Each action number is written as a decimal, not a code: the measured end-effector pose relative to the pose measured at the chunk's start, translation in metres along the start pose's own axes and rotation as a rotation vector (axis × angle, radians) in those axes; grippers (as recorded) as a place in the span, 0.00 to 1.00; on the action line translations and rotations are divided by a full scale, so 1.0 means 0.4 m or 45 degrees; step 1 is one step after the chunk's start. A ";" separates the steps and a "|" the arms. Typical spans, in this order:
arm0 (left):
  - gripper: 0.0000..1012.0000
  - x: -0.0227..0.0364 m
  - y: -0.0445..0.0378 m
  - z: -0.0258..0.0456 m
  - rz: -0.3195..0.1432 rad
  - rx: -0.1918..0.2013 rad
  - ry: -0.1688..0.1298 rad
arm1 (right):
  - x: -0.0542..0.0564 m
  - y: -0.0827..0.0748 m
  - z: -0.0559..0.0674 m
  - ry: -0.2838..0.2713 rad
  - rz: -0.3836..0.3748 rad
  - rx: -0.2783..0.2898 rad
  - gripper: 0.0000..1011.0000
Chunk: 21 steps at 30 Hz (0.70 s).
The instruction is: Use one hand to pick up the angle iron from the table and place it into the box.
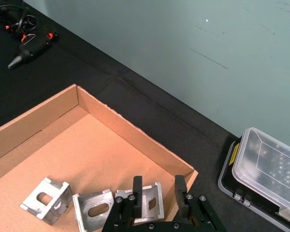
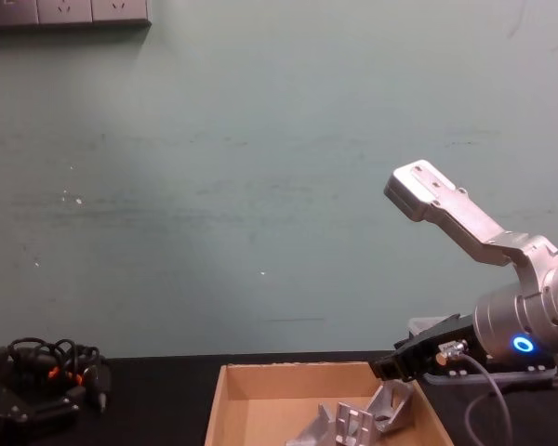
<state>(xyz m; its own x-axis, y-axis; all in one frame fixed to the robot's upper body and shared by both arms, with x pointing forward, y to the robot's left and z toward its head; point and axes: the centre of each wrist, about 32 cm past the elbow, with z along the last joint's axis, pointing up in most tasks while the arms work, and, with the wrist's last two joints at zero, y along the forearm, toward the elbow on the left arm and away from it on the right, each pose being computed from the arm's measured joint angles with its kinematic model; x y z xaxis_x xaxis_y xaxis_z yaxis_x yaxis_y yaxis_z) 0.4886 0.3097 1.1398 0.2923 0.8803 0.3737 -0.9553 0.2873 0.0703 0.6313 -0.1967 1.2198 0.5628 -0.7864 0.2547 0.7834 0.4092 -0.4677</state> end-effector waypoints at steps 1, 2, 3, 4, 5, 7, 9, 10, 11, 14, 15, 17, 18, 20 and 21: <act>1.00 0.000 0.000 0.000 0.000 0.000 0.000 | 0.000 0.000 0.000 0.000 0.000 0.000 0.43; 1.00 0.000 0.000 0.000 0.000 0.000 0.000 | 0.000 0.000 0.000 0.000 0.001 0.000 0.45; 1.00 0.000 0.000 0.000 0.000 0.000 0.000 | 0.000 0.000 0.000 0.000 0.001 0.000 0.49; 1.00 0.000 0.000 0.000 0.000 0.000 0.000 | 0.000 0.000 0.000 0.000 0.001 0.000 0.51; 1.00 0.000 0.000 0.000 0.000 0.000 0.000 | 0.000 0.000 0.000 0.000 0.001 0.001 0.56; 1.00 0.000 0.000 0.000 0.000 0.000 0.000 | 0.000 0.000 0.000 0.000 0.001 0.001 0.61; 1.00 0.000 0.000 0.000 0.000 0.000 0.000 | 0.000 0.000 -0.001 0.000 0.002 0.000 0.67; 1.00 0.000 0.000 0.000 0.000 0.000 0.000 | 0.000 0.000 -0.001 0.001 0.002 0.000 0.70; 1.00 0.000 0.000 0.000 0.000 0.000 0.000 | 0.000 0.000 -0.001 0.001 0.002 0.001 0.73; 1.00 0.000 0.000 0.000 0.000 0.000 0.000 | 0.000 -0.001 -0.001 0.001 0.002 0.001 0.84; 1.00 0.000 0.000 0.000 0.000 0.000 0.000 | 0.000 -0.001 -0.001 0.001 0.002 0.001 0.86; 1.00 0.000 0.000 0.000 0.000 0.000 0.000 | 0.000 -0.001 -0.001 0.001 0.001 0.001 0.89; 1.00 0.000 0.000 0.000 0.000 0.000 0.000 | 0.000 -0.001 -0.001 0.001 0.001 0.001 0.94; 1.00 0.000 0.000 0.000 0.000 0.000 0.000 | 0.000 -0.001 -0.001 0.001 0.001 0.001 0.97; 1.00 0.000 0.000 0.000 0.000 0.000 0.000 | 0.000 -0.001 -0.001 0.001 0.001 0.001 0.99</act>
<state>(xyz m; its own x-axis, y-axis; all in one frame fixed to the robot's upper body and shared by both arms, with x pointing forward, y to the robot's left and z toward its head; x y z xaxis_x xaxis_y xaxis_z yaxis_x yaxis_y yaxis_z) 0.4886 0.3097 1.1398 0.2923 0.8803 0.3737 -0.9553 0.2873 0.0703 0.6310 -0.1970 1.2196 0.5634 -0.7862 0.2538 0.7831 0.4103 -0.4674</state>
